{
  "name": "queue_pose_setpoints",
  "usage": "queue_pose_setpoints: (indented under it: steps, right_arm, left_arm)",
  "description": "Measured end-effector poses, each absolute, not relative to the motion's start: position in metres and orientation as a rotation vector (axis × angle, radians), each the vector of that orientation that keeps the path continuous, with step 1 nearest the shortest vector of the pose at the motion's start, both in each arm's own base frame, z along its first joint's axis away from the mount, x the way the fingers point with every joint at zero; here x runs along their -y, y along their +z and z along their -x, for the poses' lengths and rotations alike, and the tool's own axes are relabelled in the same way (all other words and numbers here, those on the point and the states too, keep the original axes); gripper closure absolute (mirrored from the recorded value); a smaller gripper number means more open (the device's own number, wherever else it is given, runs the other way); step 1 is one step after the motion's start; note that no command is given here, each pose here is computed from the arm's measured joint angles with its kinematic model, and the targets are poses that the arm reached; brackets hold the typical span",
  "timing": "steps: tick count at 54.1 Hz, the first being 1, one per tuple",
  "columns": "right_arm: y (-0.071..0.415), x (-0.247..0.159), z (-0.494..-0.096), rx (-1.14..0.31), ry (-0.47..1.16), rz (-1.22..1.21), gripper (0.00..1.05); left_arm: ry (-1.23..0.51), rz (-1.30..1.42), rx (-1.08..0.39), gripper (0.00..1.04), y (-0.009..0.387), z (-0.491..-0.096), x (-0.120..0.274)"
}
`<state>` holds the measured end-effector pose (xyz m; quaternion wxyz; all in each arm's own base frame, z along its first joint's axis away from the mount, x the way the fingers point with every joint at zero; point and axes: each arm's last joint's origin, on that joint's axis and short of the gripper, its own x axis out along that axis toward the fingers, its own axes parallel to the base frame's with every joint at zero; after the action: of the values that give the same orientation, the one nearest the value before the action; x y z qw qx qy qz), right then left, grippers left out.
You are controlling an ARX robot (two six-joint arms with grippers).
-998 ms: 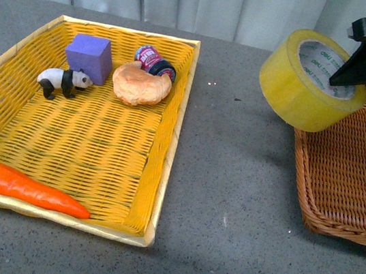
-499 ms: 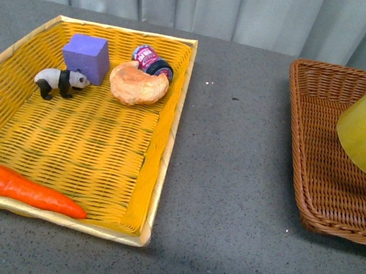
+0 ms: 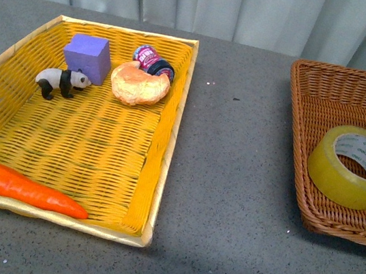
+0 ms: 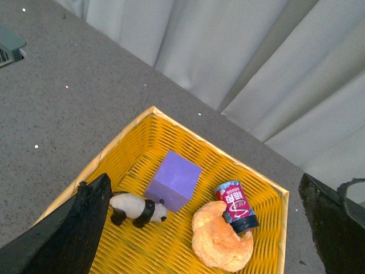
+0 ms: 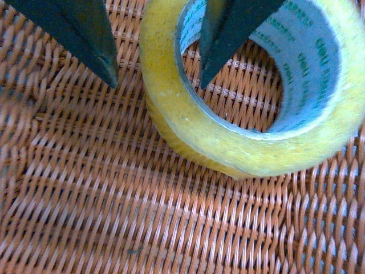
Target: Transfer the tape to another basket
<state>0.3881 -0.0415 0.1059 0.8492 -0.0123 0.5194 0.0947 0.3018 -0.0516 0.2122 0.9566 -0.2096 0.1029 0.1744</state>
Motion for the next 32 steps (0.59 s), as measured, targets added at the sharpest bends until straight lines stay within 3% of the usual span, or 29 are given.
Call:
queue_pose_setpoints:
  steps: [9,14,17,20,26,32]
  right_arm:
    - [0.136,0.047,-0.376,-0.957,0.148,0.049,0.35]
    - [0.169,0.053,-0.361,-0.836,0.105,0.043,0.15]
    - [0.188,0.053,-0.348,-0.742,0.087,0.034,0.07]
    - [0.191,0.052,-0.340,-0.625,0.050,0.016,0.13]
    - [0.180,0.042,-0.308,-0.187,-0.012,0.012,0.37]
    - [0.187,0.028,-0.271,-0.001,-0.008,0.018,0.64]
  left_arm:
    - [0.376,0.393,-0.182,0.07,0.219,-0.295,0.046]
    - [0.394,0.383,-0.166,0.07,0.225,-0.290,0.041]
    - [0.212,0.321,-0.119,0.17,0.224,-0.284,0.035]
    - [0.087,0.227,-0.063,0.26,0.221,-0.273,0.032]
    - [-0.012,0.071,0.005,0.51,0.213,-0.244,0.026]
    - [-0.001,0.025,-0.013,0.78,0.198,-0.220,0.017]
